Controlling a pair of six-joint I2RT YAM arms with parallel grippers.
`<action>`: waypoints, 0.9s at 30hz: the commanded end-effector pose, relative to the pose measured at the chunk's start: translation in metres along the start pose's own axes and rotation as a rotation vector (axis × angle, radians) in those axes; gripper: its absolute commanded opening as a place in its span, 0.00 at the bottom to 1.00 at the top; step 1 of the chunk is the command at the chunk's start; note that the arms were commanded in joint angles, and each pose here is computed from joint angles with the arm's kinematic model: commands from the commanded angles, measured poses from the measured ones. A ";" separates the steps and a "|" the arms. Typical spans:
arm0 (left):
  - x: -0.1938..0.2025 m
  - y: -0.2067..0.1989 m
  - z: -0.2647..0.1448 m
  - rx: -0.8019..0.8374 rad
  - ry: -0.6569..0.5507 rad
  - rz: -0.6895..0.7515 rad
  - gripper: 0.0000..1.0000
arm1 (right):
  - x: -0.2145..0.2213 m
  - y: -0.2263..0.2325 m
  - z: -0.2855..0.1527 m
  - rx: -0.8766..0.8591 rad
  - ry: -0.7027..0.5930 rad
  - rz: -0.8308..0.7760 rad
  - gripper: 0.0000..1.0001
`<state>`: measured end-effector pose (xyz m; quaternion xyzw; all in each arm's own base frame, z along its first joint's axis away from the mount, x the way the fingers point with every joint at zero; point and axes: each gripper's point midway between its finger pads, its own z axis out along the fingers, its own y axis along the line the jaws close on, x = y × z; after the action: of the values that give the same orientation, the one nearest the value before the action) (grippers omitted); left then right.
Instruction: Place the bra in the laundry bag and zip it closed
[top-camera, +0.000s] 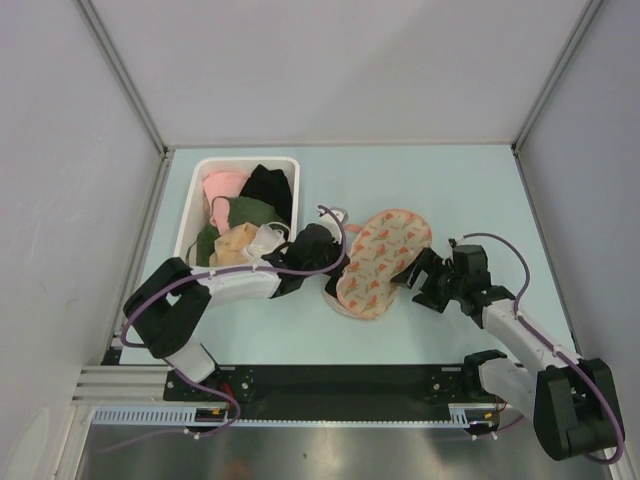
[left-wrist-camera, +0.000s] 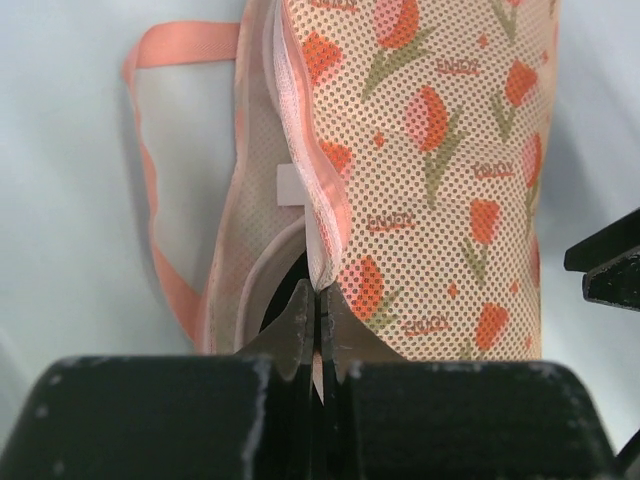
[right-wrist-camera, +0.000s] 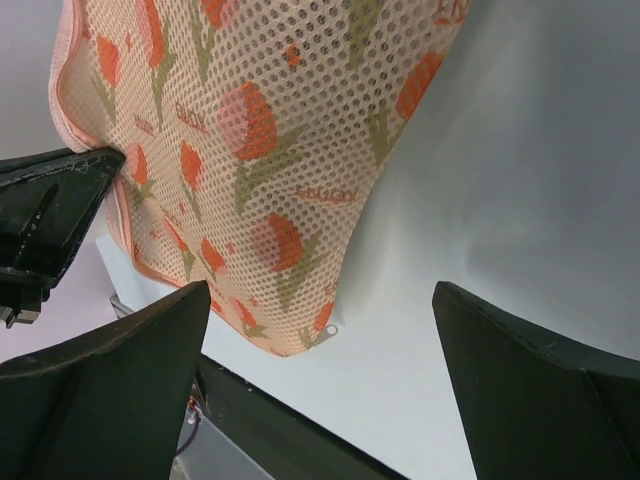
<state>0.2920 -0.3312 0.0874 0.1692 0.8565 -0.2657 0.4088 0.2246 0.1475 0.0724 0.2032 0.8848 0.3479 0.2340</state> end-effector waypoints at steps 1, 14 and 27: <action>0.002 0.017 0.002 -0.056 -0.003 -0.015 0.00 | -0.008 0.026 0.013 -0.155 -0.028 -0.038 0.99; 0.007 0.039 0.004 -0.135 0.040 0.036 0.29 | -0.010 0.038 0.051 -0.191 -0.006 0.016 0.96; 0.021 0.045 -0.012 -0.105 0.091 0.008 0.64 | 0.001 0.033 0.056 -0.183 0.035 0.014 0.96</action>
<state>0.2982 -0.2944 0.0547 0.1677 0.8880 -0.1933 0.3821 0.2584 0.1953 0.0528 0.1945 0.8568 0.4213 0.2250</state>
